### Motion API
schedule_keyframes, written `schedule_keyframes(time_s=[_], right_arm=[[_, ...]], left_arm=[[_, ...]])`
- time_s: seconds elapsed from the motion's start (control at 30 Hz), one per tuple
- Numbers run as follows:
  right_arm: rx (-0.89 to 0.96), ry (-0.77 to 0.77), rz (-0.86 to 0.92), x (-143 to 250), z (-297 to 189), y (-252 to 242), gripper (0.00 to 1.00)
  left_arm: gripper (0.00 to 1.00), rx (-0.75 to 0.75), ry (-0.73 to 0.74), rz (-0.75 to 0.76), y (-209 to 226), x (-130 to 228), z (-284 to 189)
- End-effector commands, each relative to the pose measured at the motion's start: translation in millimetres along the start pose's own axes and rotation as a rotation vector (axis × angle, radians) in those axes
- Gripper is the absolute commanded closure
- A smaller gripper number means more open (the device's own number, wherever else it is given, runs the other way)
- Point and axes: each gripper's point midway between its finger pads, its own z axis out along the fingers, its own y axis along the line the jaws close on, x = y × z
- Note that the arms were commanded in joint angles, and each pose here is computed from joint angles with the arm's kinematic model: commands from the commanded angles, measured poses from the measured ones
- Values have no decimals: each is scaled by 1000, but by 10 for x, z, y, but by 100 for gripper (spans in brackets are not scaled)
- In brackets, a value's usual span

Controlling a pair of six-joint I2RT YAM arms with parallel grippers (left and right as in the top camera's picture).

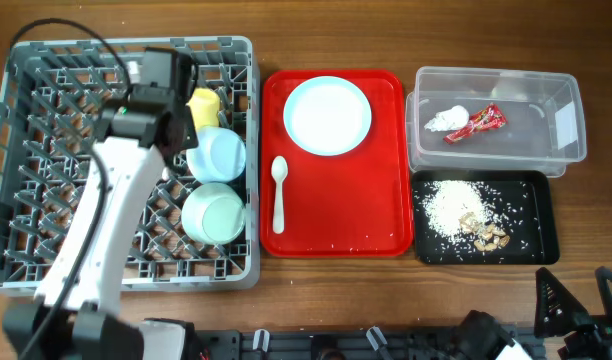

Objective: Sort waste into correct bins and load items into the dishwasher rack
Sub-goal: 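Carry the fork into the dish rack and release it, then reach the left gripper to the white spoon and grasp it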

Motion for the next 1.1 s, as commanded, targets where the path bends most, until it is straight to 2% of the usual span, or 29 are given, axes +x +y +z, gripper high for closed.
schedule_keyframes(time_s=[0.0, 0.07, 0.13, 0.17, 0.23, 0.27, 0.33, 0.4, 0.5, 0.57, 0.67, 0.7, 0.8, 0.93, 1.07], right_arm=[[6, -15, 14, -9, -18, -35, 0], [6, -15, 14, -9, -18, -35, 0], [6, -15, 14, -9, -18, -35, 0], [6, -15, 14, -9, -18, -35, 0], [6, -15, 14, -9, -18, -35, 0], [6, -15, 14, -9, -18, -35, 0], [6, -15, 14, -9, -18, -35, 0], [6, -15, 14, -9, -18, -35, 0], [6, -15, 14, -9, -18, -35, 0], [6, -15, 14, -9, -18, -35, 0], [6, -15, 14, -9, -18, -35, 0], [6, -15, 14, -9, -18, -35, 0], [6, -15, 14, -9, -18, -35, 0], [6, -15, 14, -9, -18, -35, 0], [6, -15, 14, -9, -18, -35, 0]], left_arm=[[91, 22, 84, 96, -129, 124, 220], [83, 17, 102, 104, -143, 152, 269], [80, 9, 103, 105, -130, 153, 273], [70, 8, 101, 105, -127, 149, 268], [33, 2, 100, 105, -113, 149, 263], [32, 2, 100, 105, -113, 151, 263], [36, 2, 102, 106, -110, 156, 258], [44, 26, 96, 100, -148, 146, 219], [52, 206, 95, 101, -464, 183, 24], [52, 408, 116, 77, -837, 271, -229], [55, 544, 162, 74, -1192, 427, -456], [55, 551, 173, 84, -1279, 488, -477], [66, 574, 190, 137, -1540, 690, -532], [70, 558, 192, 145, -1866, 971, -452], [73, 492, 173, 146, -2013, 1197, -284]])
